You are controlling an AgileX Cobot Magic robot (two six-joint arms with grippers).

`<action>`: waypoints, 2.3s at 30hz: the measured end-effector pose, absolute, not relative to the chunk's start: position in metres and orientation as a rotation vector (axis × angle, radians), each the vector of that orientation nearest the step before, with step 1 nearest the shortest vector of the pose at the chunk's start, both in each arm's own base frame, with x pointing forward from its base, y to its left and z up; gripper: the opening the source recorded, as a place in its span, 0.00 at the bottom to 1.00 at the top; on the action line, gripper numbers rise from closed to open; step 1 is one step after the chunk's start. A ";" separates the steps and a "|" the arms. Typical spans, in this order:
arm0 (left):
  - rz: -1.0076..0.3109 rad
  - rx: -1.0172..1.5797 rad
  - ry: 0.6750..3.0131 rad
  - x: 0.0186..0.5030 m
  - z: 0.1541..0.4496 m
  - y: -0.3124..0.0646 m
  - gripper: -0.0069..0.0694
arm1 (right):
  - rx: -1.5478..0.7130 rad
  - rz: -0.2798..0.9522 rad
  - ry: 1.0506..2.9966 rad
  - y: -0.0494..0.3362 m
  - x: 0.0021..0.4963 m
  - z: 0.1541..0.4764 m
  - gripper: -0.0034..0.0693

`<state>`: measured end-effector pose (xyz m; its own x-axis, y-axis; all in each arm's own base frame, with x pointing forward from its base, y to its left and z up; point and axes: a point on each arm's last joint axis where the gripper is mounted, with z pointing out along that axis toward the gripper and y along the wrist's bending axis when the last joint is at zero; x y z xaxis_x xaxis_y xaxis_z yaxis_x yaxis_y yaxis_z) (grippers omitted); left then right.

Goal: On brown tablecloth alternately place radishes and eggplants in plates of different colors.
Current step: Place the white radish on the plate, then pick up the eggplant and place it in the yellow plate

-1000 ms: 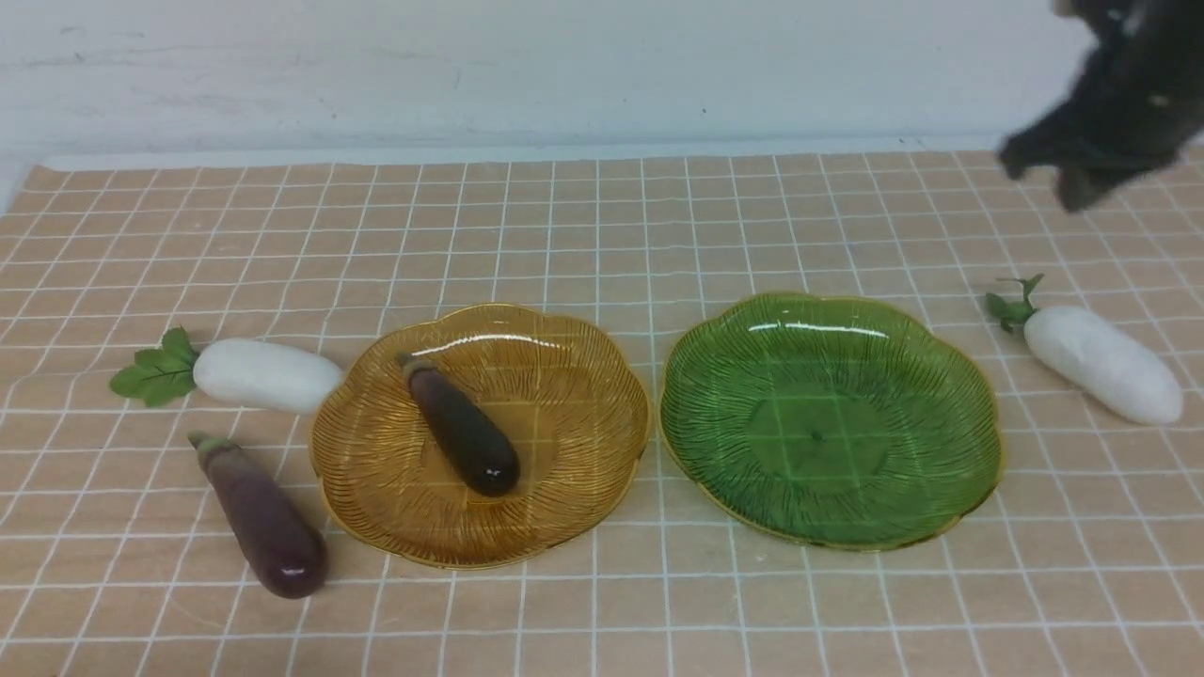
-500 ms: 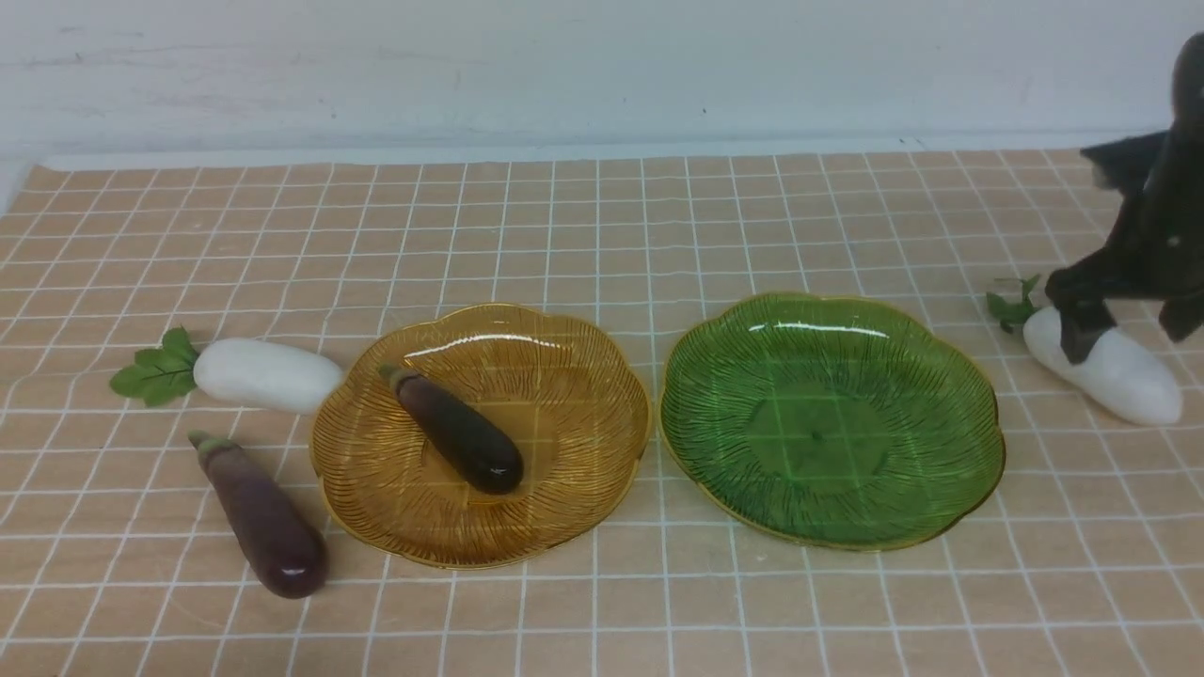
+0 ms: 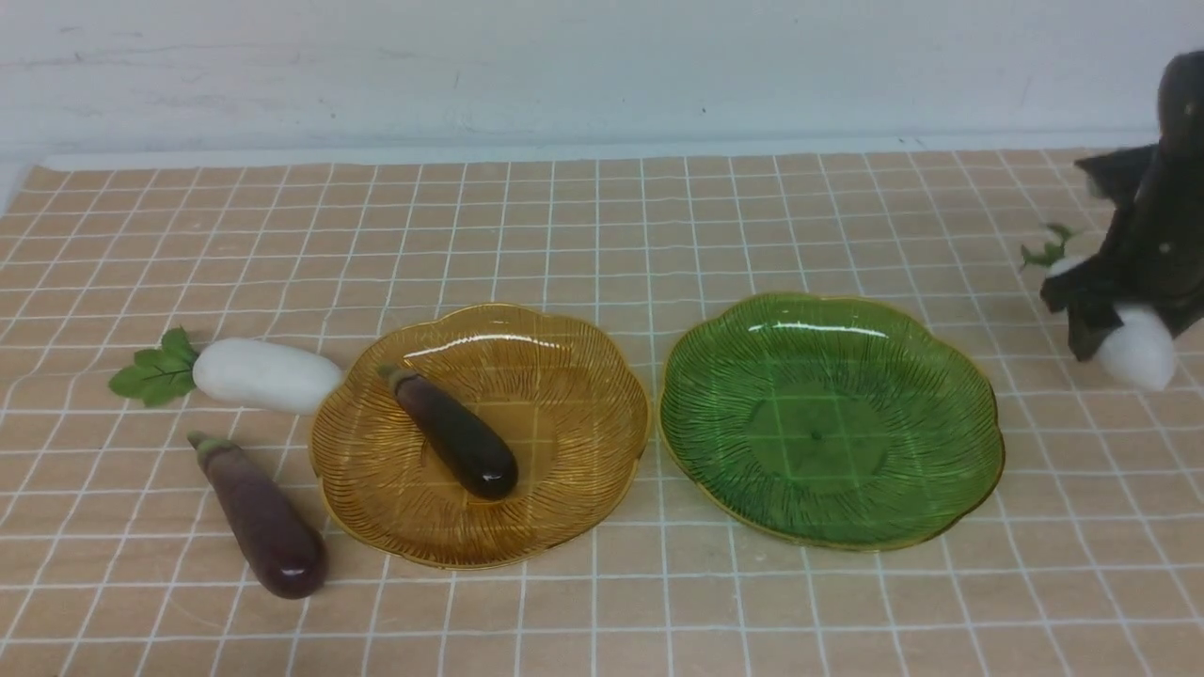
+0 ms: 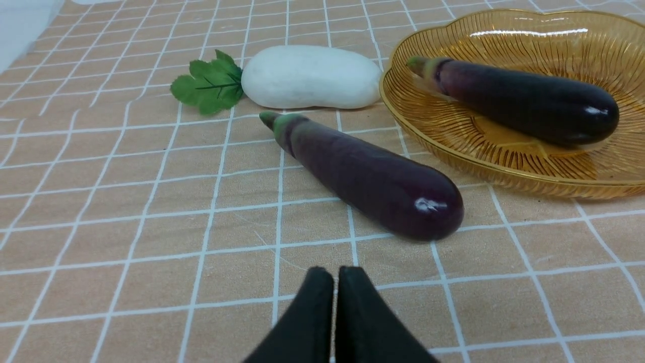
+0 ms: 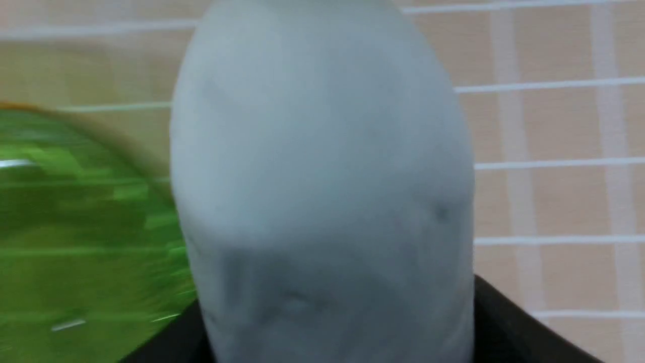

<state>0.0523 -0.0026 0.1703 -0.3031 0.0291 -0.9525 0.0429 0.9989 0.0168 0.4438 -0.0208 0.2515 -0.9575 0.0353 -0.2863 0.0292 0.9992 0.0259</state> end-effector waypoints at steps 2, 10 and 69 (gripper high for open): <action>-0.014 0.052 1.879 0.052 0.170 -0.003 0.09 | 0.072 0.163 2.814 -0.007 0.432 0.271 0.70; -0.014 0.052 1.879 0.052 0.170 -0.003 0.09 | -0.215 0.298 2.850 0.065 0.412 0.267 0.70; -0.820 -0.429 2.137 0.129 0.243 -0.039 0.09 | -0.454 0.162 2.607 0.050 0.141 0.332 0.03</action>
<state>0.1288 -0.0386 0.2431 -0.6305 -0.5409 -0.5567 -0.0298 0.7336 -0.6790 0.1407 0.0503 0.3322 -0.8270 -0.2880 -0.4828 -0.3455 0.9379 0.0323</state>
